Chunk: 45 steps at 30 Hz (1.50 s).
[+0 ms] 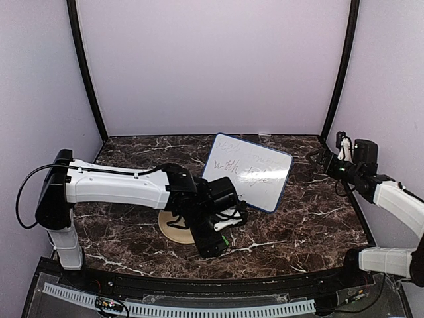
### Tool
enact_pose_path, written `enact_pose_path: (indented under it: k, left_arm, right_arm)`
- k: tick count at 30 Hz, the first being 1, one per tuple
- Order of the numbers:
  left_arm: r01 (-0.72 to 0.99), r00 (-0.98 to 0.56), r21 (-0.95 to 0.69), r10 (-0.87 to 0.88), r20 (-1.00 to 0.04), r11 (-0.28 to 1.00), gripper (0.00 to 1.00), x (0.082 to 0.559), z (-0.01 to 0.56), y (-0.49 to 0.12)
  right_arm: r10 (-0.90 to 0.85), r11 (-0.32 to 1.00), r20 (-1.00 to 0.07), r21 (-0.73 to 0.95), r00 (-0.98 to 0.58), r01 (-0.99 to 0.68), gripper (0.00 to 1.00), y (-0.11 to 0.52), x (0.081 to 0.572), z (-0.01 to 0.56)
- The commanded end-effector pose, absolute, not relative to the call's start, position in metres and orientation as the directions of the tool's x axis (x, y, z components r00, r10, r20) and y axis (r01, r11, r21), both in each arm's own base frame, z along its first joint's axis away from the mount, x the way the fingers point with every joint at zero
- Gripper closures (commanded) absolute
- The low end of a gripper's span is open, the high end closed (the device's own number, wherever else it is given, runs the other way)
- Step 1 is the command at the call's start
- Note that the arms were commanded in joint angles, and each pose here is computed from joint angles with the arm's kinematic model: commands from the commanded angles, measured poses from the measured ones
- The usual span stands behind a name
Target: Erase the whiteboard
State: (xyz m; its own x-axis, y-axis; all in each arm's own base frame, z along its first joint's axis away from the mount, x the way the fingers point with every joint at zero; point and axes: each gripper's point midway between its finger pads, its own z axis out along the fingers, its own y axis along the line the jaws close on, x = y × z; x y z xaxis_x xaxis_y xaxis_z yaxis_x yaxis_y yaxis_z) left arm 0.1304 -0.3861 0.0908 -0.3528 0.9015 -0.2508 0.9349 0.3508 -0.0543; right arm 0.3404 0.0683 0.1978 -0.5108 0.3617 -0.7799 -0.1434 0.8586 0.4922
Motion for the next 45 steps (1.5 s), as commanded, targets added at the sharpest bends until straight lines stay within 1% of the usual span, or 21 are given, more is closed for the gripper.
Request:
enact_pose_path:
  k: [1, 2, 3, 4, 5, 10, 13, 17, 24, 30, 45]
  left_arm:
    - [0.909, -0.416, -0.077, 0.883, -0.218, 0.410, 0.22, 0.132, 0.100, -0.393]
    - [0.903, -0.430, -0.082, 0.876, -0.219, 0.423, 0.25, 0.134, 0.100, -0.399]
    - [0.899, -0.439, -0.083, 0.877, -0.196, 0.431, 0.28, 0.134, 0.094, -0.399]
    - [0.892, -0.451, -0.084, 0.869, -0.205, 0.444, 0.29, 0.136, 0.098, -0.405]
    - [0.888, -0.460, -0.079, 0.871, -0.173, 0.453, 0.32, 0.136, 0.091, -0.403]
    - [0.874, -0.486, -0.058, 0.860, -0.155, 0.483, 0.38, 0.141, 0.081, -0.405]
    - [0.869, -0.494, -0.043, 0.860, -0.130, 0.493, 0.44, 0.143, 0.071, -0.403]
    - [0.863, -0.504, -0.031, 0.858, -0.100, 0.503, 0.47, 0.144, 0.061, -0.399]
    - [0.854, -0.520, -0.042, 0.848, -0.103, 0.519, 0.51, 0.152, 0.052, -0.398]
    - [0.851, -0.525, -0.044, 0.845, -0.106, 0.523, 0.50, 0.160, 0.049, -0.396]
    - [0.856, -0.516, -0.070, 0.852, -0.083, 0.512, 0.50, 0.159, 0.033, -0.398]
  right_arm:
    - [0.364, 0.847, -0.791, 0.501, -0.491, -0.179, 0.01, 0.071, 0.342, 0.204]
    - [0.364, 0.846, -0.792, 0.501, -0.491, -0.180, 0.02, 0.071, 0.341, 0.204]
    - [0.365, 0.846, -0.793, 0.501, -0.488, -0.183, 0.01, 0.071, 0.341, 0.206]
    - [0.363, 0.846, -0.796, 0.500, -0.485, -0.187, 0.01, 0.071, 0.340, 0.207]
    - [0.364, 0.846, -0.796, 0.500, -0.483, -0.186, 0.01, 0.070, 0.340, 0.207]
    - [0.362, 0.846, -0.796, 0.499, -0.485, -0.188, 0.01, 0.070, 0.340, 0.209]
    - [0.367, 0.841, -0.799, 0.504, -0.477, -0.196, 0.01, 0.070, 0.338, 0.213]
    - [0.370, 0.837, -0.797, 0.508, -0.477, -0.201, 0.01, 0.071, 0.336, 0.212]
    - [0.364, 0.829, -0.789, 0.516, -0.495, -0.214, 0.01, 0.075, 0.337, 0.208]
    - [0.363, 0.824, -0.783, 0.523, -0.505, -0.219, 0.01, 0.077, 0.336, 0.204]
    - [0.357, 0.825, -0.785, 0.519, -0.507, -0.222, 0.01, 0.077, 0.342, 0.205]
